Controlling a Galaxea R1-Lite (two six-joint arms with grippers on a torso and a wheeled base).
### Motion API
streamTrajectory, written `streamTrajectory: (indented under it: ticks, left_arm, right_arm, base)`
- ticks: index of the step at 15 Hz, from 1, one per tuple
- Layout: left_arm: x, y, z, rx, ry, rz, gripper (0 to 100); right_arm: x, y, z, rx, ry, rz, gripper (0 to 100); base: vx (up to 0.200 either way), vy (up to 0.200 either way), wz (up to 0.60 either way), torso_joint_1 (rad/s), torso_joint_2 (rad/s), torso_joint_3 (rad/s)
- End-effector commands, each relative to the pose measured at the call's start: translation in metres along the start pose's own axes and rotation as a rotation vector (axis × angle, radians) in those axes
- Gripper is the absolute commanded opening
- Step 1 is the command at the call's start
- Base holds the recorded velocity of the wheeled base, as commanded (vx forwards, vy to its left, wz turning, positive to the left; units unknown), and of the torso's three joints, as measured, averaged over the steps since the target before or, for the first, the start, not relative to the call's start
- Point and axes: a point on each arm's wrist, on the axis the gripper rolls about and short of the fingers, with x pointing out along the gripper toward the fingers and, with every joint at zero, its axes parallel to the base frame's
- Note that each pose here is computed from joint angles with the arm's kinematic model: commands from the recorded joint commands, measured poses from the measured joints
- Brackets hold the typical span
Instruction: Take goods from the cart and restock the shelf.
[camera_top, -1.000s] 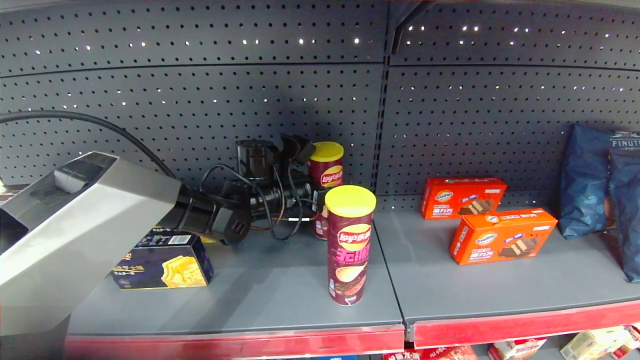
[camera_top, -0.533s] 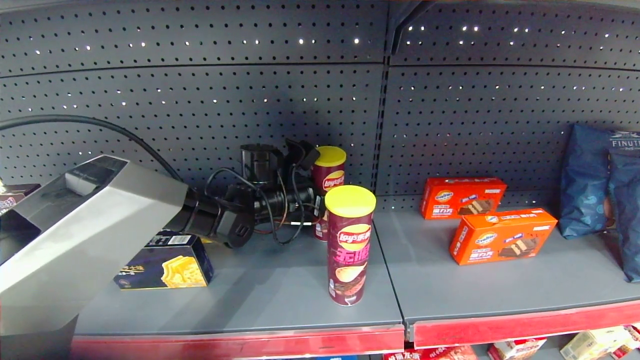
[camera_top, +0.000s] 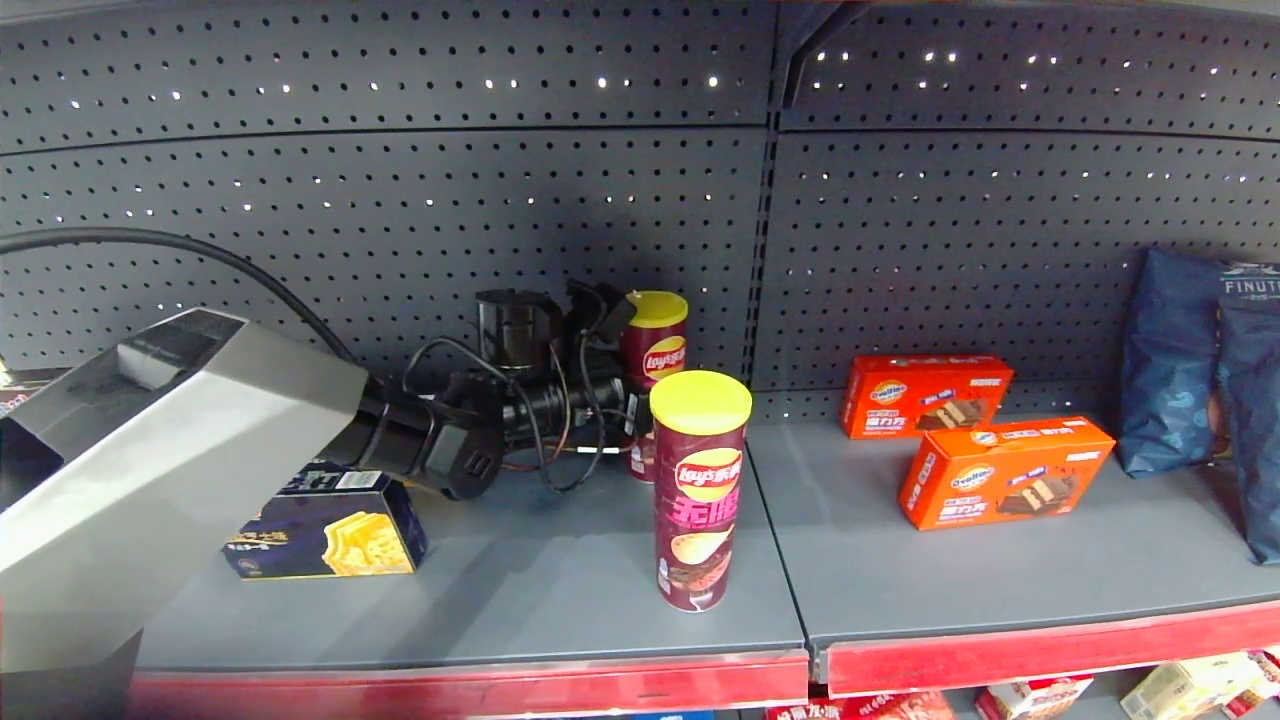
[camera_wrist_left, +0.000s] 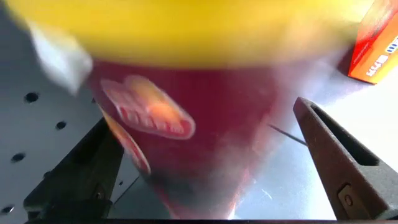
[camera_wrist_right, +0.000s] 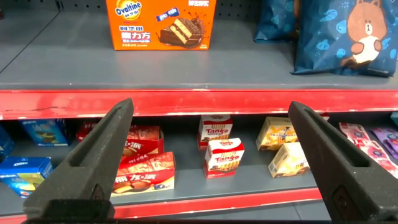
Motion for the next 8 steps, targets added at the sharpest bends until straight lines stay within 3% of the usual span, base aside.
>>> streamTrajectory:
  ticks: [1, 8]
  left_arm:
    - [-0.018, -0.005, 0.009, 0.000, -0.003, 0.007, 100]
    - [-0.090, -0.008, 0.025, -0.010, -0.041, 0.085, 100]
  right_arm:
    - [0.000, 0.000, 0.000, -0.001, 0.001, 0.003, 100]
    - [0.000, 0.000, 0.000, 0.002, 0.001, 0.001, 100]
  base:
    - [0.000, 0.000, 0.00, 0.000, 0.00, 0.000]
    - [0.000, 0.000, 0.00, 0.000, 0.00, 0.000]
